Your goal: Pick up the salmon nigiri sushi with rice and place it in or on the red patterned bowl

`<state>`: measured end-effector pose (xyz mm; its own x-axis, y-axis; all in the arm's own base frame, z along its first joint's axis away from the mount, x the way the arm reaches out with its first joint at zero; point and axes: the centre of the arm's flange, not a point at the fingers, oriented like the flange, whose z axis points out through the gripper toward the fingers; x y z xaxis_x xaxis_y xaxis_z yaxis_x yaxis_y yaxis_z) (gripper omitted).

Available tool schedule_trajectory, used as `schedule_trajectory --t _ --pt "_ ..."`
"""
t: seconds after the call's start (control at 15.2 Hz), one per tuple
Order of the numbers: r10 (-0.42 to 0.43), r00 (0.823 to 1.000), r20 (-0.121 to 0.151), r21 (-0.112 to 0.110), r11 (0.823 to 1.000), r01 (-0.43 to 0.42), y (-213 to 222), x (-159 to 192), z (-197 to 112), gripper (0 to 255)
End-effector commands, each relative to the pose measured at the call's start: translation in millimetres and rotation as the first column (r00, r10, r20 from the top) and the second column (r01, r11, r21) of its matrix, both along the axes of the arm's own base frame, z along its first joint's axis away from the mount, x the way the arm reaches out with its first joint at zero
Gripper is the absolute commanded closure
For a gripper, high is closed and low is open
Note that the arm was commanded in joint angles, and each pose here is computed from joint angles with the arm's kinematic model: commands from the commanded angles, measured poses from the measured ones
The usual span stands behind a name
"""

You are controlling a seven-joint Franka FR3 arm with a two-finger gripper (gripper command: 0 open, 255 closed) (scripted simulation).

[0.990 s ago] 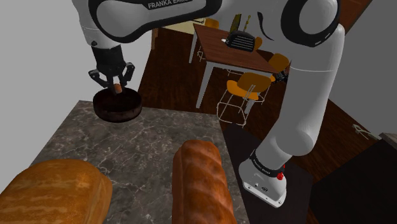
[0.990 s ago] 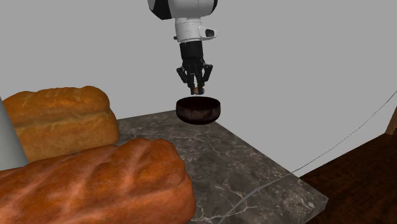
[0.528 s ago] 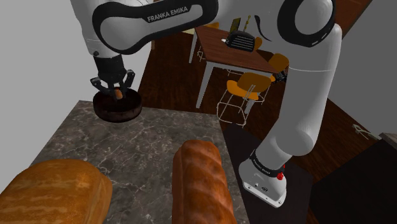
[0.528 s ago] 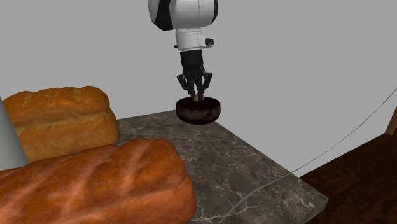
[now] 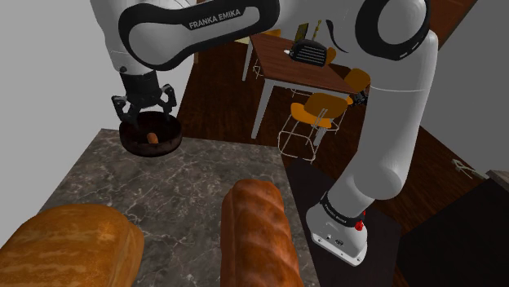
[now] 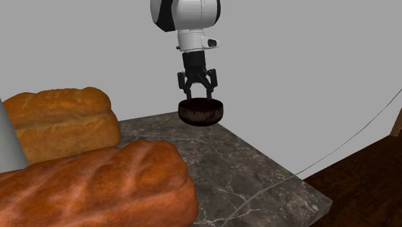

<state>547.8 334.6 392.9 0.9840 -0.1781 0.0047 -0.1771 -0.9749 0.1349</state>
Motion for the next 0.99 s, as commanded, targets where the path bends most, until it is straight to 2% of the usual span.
schedule_trajectory --t 0.0,0.13,0.4,0.92 --pt "0.000 1.000 0.000 0.000 1.000 0.000 0.0 0.0 0.0 0" --pt "0.000 1.000 0.000 0.000 1.000 0.000 0.0 0.0 0.0 0" --pt "0.000 1.000 0.000 0.000 1.000 0.000 6.7 1.0 49.5 0" --pt "0.000 1.000 0.000 0.000 1.000 0.000 6.7 1.0 49.5 0"
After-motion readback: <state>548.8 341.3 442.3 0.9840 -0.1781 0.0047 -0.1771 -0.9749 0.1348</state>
